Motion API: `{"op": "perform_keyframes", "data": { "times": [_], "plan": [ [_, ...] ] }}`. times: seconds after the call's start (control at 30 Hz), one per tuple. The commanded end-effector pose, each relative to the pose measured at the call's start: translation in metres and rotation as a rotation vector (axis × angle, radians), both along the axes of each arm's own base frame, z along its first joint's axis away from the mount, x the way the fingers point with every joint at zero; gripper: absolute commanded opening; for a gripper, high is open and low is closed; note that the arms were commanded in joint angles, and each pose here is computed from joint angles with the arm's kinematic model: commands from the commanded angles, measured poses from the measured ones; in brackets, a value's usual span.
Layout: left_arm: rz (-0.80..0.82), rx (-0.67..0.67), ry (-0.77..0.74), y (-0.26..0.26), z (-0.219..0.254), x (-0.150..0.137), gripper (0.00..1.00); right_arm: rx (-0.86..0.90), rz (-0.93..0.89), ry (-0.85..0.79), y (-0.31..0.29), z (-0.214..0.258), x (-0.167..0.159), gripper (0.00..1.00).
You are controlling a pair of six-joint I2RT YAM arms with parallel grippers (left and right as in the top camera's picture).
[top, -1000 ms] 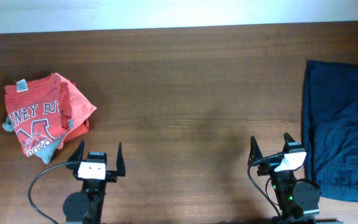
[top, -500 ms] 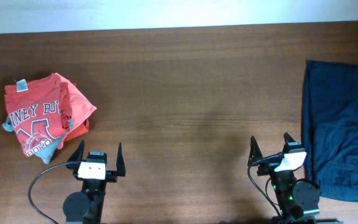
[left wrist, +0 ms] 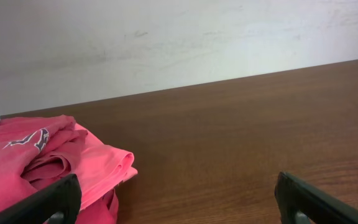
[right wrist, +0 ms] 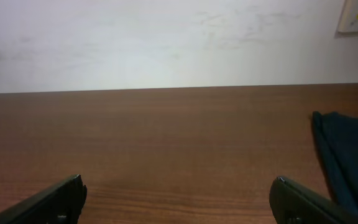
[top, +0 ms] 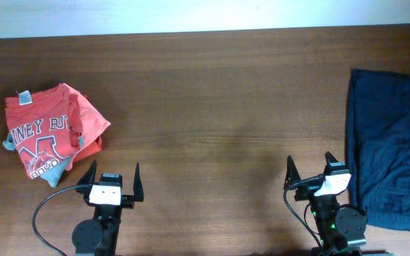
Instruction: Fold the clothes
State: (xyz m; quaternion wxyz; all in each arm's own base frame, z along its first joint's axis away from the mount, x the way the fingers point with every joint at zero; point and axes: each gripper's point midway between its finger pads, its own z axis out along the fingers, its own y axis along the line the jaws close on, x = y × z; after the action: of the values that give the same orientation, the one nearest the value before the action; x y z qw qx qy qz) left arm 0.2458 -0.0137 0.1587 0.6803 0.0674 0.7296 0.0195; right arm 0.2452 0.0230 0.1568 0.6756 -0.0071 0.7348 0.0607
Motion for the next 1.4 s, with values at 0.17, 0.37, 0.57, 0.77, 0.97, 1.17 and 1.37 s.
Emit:
{"op": "perform_keyframes", "data": {
  "times": [0.17,0.37,0.57,0.77,0.97,1.17,1.37],
  "plan": [
    [0.009,-0.03,-0.048,0.002,0.039,-0.004,0.99,-0.004,-0.101,0.041,-0.018,0.027,-0.01,0.99],
    [0.01,-0.027,0.018,0.002,0.07,0.001,0.99,-0.03,-0.211,0.114,-0.038,0.064,-0.016,0.99],
    [0.011,-0.023,0.121,0.001,0.094,0.026,0.99,-0.088,-0.327,0.28,-0.057,0.082,-0.008,0.99],
    [0.013,-0.016,0.302,0.0,0.086,0.055,0.99,-0.151,-0.372,0.539,-0.068,0.072,0.013,0.99],
    [-0.034,-0.025,0.43,-0.01,0.062,0.071,0.99,-0.144,-0.476,0.81,-0.104,0.032,0.027,0.99],
    [-0.096,-0.045,0.485,-0.021,0.046,0.076,0.99,-0.004,-0.544,1.047,-0.143,-0.031,0.022,0.89],
    [-0.096,-0.045,0.489,-0.021,0.045,0.076,0.99,0.064,-0.621,1.204,-0.173,-0.077,0.012,0.78]
  ]
}}
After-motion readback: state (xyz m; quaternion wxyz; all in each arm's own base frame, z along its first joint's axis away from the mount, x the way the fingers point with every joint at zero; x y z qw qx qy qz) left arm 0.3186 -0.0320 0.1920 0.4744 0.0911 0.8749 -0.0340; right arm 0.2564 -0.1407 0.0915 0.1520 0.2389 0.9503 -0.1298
